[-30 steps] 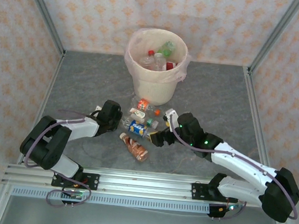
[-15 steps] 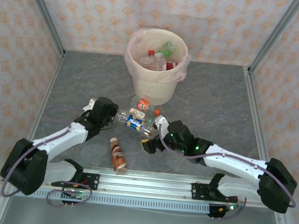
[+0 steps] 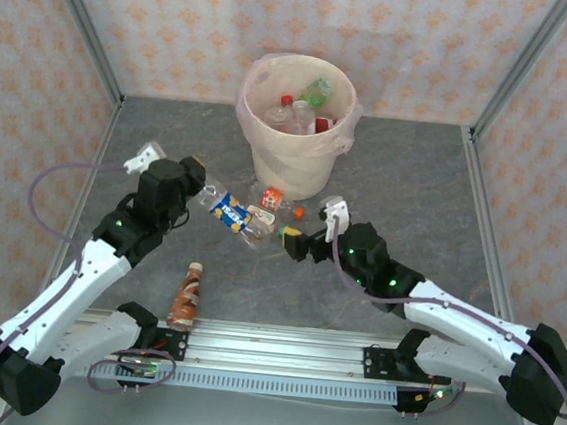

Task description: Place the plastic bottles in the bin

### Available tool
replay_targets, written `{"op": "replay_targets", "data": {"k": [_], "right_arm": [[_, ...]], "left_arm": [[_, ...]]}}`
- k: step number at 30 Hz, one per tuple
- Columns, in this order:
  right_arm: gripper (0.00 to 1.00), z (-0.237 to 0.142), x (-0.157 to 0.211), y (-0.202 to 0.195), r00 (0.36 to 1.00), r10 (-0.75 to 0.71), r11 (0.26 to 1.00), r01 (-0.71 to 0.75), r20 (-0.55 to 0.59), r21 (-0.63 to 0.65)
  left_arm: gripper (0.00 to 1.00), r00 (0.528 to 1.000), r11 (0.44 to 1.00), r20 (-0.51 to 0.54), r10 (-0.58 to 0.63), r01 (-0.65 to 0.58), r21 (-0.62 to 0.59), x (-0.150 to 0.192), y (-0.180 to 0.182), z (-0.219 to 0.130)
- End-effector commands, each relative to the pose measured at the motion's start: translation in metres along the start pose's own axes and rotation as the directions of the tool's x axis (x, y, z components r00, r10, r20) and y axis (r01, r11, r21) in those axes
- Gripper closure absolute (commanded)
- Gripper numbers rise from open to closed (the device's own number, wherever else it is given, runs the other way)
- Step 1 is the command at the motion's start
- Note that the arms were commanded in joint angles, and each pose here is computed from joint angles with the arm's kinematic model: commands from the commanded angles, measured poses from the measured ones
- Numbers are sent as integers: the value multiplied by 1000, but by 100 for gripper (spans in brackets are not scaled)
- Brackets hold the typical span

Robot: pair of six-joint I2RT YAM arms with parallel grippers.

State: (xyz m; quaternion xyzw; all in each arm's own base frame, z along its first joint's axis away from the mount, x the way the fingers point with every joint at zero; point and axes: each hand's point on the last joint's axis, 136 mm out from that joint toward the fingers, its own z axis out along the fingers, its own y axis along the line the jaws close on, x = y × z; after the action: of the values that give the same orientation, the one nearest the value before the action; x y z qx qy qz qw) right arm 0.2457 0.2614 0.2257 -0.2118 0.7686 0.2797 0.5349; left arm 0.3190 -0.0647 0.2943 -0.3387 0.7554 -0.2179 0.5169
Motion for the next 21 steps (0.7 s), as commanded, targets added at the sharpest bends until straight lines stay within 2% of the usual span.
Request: {"op": "replay_targets", "data": {"k": [1,5,8,10,13,16,21], "right_arm": [[1,-12,-34,-13,994,48,997,-54,101,60],[1,-21,-51,-22,990,29,993,-44,137,106],[1,-26,-59,-29,988,13,988,-36,153,148],[1,-30,-65,-34,984,11,984,-42,175,176],[1,-35,-71,-37,978,17,980,-57,206,192],[1,-38,-73,-40,977,23,976,-68,214,206],[1,-41,-68,-46,978,34,969,-83,208,234]], "left_arm": [[100,972,968,91,218,-227,108,-42,-57,-27],[100,935,899,176,306,-345,269,-80,-127,-57],[100,920,844,202,336,-390,369,-96,-179,-64],[100,915,828,229,331,-398,394,-102,-207,-51],[100,904,833,288,316,-409,372,-116,-238,-27],[100,886,847,343,311,-422,323,-124,-261,3],[100,877,851,390,281,-416,321,-117,-285,48]]}}
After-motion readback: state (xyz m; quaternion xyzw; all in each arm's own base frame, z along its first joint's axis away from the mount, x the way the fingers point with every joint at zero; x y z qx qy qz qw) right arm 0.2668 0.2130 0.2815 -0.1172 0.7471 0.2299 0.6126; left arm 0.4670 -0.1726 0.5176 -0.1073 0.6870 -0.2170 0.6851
